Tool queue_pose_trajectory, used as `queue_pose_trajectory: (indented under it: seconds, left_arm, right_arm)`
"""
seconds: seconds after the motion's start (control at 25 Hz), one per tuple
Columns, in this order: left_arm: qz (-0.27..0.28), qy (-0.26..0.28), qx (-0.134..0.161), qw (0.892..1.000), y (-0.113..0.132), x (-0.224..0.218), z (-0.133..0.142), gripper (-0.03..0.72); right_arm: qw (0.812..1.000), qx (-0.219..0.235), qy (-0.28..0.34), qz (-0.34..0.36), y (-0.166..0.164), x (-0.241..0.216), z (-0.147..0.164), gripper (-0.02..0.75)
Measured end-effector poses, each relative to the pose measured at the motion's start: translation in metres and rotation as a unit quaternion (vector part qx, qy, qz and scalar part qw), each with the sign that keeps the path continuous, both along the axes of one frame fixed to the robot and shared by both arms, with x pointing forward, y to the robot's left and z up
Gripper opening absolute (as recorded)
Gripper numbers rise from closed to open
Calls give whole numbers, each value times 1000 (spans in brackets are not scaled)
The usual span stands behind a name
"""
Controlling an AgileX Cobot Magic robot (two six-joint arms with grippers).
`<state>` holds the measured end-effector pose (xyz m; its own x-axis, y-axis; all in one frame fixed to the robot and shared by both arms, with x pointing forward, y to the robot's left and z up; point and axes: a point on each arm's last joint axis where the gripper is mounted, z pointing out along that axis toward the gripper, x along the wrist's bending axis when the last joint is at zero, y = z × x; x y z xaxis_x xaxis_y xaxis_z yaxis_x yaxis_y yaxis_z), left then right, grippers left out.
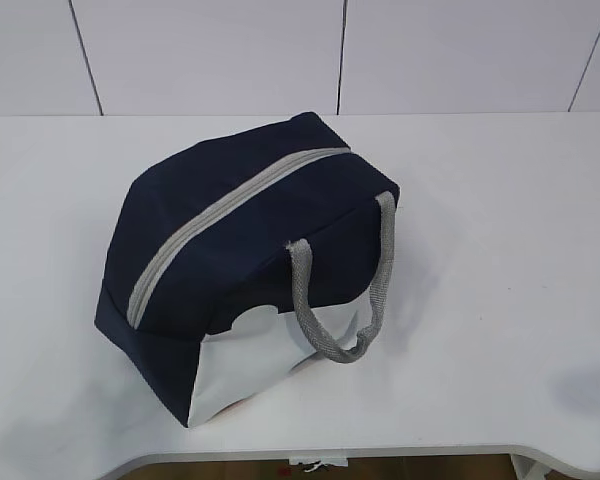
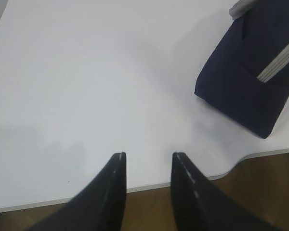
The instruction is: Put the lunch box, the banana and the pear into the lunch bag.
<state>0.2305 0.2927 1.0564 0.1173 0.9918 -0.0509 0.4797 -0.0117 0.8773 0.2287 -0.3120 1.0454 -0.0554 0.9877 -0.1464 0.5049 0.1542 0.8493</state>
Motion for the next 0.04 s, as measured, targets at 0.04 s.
queue_pose_trajectory:
  seconds: [0.04]
  left_arm:
    - [0, 0, 0, 1000, 0, 0, 0, 237]
  right_arm:
    - [1000, 0, 0, 0, 0, 0, 0, 264]
